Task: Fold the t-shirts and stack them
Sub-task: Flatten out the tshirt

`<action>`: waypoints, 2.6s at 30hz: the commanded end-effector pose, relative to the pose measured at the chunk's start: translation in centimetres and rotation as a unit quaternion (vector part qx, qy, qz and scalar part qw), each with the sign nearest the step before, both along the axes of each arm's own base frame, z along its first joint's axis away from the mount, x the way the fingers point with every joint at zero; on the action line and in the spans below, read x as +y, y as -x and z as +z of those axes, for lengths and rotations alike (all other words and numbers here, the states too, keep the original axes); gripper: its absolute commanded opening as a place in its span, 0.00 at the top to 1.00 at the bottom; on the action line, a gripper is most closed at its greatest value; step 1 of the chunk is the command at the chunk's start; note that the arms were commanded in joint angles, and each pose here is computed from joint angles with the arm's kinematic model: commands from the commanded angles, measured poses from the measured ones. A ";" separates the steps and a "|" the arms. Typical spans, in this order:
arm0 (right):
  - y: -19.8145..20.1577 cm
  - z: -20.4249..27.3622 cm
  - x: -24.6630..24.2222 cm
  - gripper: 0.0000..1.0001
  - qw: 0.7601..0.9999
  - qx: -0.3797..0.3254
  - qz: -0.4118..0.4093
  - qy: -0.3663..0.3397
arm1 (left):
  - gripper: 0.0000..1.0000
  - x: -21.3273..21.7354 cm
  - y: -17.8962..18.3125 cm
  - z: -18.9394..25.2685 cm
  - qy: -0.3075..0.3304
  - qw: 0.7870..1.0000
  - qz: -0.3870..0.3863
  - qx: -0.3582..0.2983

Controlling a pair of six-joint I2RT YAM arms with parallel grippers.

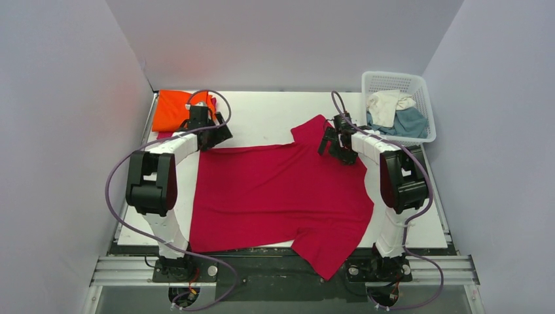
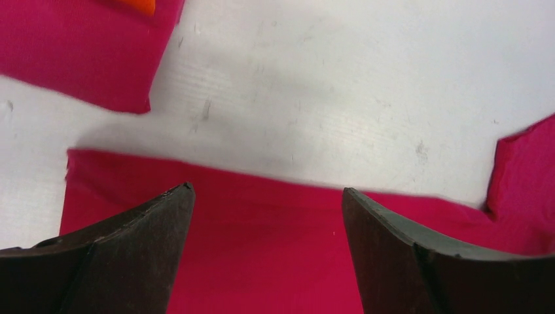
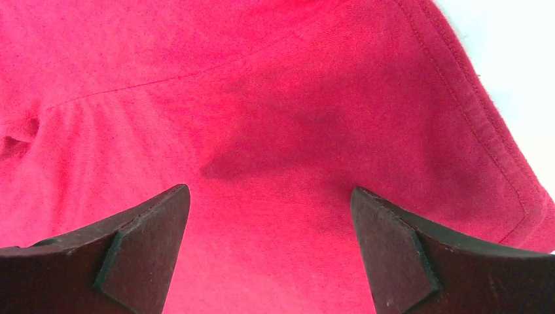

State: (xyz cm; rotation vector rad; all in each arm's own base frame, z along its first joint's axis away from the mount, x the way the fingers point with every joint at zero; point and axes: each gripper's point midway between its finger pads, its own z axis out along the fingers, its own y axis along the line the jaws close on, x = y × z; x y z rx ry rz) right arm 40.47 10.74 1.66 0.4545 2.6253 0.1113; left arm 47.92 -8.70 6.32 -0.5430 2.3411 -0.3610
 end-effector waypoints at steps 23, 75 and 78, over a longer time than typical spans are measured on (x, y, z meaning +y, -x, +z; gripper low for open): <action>1.8 -1.0 -1.5 0.12 0.999 0.029 0.002 0.020 | 0.06 1.2 -5.4 1.6 -0.007 0.998 0.045 -0.037; -6.7 -1.3 -4.7 0.15 0.991 0.098 -0.050 0.075 | 0.06 -3.8 -2.9 -4.6 -0.070 0.993 -0.030 0.092; -9.2 -0.9 -5.2 0.15 0.991 0.087 -0.059 0.082 | 0.06 -4.5 -4.3 -5.2 -0.063 0.993 -0.040 0.095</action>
